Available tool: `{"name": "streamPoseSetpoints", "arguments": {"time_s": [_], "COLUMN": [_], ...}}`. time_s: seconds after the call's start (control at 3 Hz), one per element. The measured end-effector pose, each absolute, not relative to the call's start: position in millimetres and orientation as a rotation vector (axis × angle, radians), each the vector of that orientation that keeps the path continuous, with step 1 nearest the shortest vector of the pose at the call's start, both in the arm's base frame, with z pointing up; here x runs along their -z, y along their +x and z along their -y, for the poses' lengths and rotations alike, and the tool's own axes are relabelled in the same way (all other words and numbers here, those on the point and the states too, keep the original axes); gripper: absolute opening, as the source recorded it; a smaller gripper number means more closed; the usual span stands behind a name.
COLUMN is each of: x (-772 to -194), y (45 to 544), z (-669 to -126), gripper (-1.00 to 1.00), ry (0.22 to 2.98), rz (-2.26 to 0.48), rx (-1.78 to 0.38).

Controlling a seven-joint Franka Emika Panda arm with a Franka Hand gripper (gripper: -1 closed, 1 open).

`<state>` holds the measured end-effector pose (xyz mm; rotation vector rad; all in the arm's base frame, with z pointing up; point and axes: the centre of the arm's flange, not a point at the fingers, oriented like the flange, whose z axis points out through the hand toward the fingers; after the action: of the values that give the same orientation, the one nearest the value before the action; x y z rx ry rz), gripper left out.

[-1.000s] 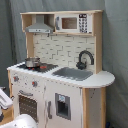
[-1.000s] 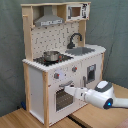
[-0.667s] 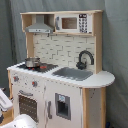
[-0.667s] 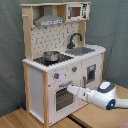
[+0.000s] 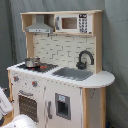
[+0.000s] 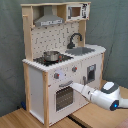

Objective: Play with the kitchen

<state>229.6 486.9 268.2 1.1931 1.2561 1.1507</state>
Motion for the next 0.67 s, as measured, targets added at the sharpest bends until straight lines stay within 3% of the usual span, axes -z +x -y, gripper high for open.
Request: {"name": "streamPoseSetpoints", "arguments": {"time_s": [0.67], "x": [-263], "y": [224], "z": [-461], "gripper": [1.00], "ry": [1.362], "rz": [-1.112], "rx": [-1.299]}}
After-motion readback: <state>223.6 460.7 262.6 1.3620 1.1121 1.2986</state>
